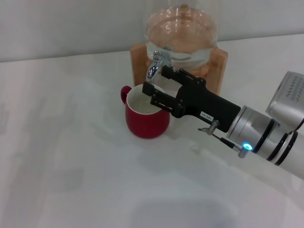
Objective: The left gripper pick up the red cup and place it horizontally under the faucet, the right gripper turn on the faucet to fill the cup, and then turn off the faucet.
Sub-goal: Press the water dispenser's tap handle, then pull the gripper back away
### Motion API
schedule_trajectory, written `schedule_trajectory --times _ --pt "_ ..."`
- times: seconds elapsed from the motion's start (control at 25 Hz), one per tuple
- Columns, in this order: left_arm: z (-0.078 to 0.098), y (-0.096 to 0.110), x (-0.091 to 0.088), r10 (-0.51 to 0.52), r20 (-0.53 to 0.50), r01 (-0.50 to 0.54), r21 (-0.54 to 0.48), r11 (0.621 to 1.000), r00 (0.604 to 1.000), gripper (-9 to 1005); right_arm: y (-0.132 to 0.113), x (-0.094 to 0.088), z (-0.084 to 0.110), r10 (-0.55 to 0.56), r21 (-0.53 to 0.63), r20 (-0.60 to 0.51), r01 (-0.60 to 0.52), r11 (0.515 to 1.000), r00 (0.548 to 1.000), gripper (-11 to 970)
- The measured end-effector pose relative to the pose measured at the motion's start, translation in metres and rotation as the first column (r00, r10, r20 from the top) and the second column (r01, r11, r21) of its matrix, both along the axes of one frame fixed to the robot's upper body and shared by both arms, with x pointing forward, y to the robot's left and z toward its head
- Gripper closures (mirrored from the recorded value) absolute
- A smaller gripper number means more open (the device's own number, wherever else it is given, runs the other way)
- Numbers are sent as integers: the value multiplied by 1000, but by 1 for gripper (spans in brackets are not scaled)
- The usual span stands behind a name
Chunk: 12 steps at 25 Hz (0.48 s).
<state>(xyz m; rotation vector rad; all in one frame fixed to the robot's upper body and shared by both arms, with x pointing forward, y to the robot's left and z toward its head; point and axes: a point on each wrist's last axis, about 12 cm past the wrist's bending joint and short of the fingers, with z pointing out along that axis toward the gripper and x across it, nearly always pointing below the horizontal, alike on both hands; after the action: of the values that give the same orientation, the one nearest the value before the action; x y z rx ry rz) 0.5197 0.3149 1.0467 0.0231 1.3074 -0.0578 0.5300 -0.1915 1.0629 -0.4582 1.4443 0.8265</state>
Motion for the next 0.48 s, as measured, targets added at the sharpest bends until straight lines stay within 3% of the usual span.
schedule_trajectory --times 0.48 --pt "0 -1 0 -3 0 3 0 1000 1000 311 -2 0 0 -7 2 0 7 1000 1000 176"
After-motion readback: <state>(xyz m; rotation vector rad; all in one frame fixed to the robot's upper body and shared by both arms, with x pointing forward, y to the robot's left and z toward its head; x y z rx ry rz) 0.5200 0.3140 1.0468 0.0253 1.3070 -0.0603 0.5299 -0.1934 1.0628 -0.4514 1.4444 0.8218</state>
